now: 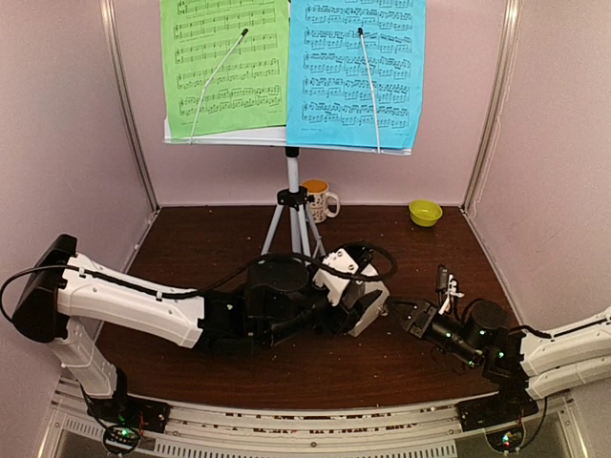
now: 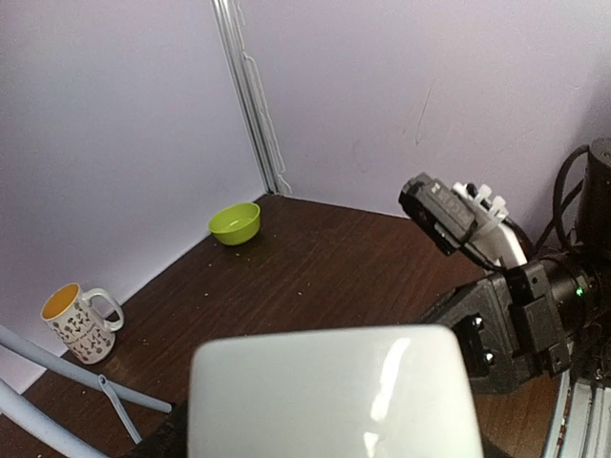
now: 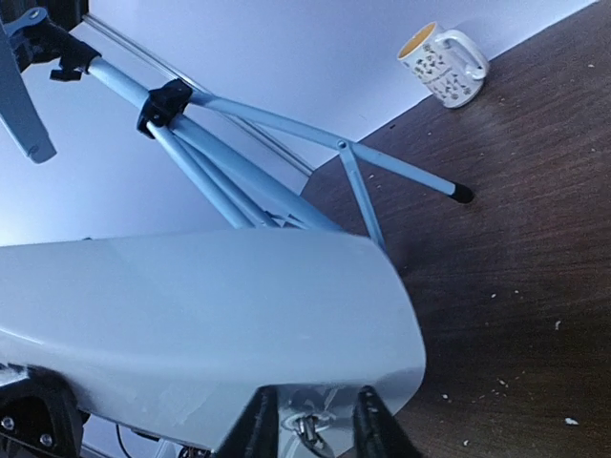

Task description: Set up the instrument practice props

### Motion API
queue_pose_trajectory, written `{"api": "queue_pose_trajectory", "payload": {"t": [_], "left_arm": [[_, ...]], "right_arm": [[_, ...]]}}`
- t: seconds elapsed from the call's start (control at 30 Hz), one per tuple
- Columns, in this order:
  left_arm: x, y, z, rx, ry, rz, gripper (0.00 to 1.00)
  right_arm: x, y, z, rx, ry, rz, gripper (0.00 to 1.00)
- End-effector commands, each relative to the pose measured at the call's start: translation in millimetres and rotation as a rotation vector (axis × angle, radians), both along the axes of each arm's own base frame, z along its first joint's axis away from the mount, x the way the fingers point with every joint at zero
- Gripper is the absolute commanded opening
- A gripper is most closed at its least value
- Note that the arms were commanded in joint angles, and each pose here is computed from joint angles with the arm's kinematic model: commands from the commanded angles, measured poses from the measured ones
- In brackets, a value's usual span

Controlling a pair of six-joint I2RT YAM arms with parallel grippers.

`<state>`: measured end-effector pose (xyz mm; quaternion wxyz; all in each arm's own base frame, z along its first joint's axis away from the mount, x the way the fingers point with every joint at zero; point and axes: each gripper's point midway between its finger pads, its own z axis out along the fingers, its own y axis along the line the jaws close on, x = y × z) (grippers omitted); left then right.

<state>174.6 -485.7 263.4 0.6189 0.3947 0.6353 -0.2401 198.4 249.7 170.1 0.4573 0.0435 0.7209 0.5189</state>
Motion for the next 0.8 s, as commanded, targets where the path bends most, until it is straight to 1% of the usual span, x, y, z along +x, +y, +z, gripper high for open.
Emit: {"api": "queue_pose_trajectory", "payload": {"t": [0.0, 0.03, 0.1, 0.33, 0.37, 0.5, 0.63, 0.77], "left_arm": [[11, -9, 29, -0.104, 0.048, -0.008, 0.12], [14, -12, 26, -0.095, 0.066, -0.023, 0.12], [18, -16, 18, -0.075, 0.099, -0.041, 0.12], [15, -36, -18, -0.007, 0.206, -0.154, 0.13], [13, -39, -23, 0.009, 0.215, -0.166, 0.14], [8, -50, -33, 0.038, 0.243, -0.217, 0.16], [4, -56, -41, 0.047, 0.272, -0.257, 0.17], [3, -58, -49, 0.056, 0.298, -0.275, 0.23]], "right_arm": [[8, -16, -9, -0.158, -0.015, -0.075, 0.37], [6, -19, -16, -0.198, -0.006, -0.069, 0.44], [3, -24, -17, -0.229, -0.009, -0.066, 0.57], [0, -49, -17, -0.321, -0.04, -0.12, 0.89], [0, -53, -16, -0.333, -0.042, -0.131, 0.92], [3, -61, -12, -0.394, -0.056, -0.161, 1.0], [4, -59, -5, -0.431, -0.074, -0.16, 1.0], [7, -55, 10, -0.423, -0.094, -0.156, 1.0]]}}
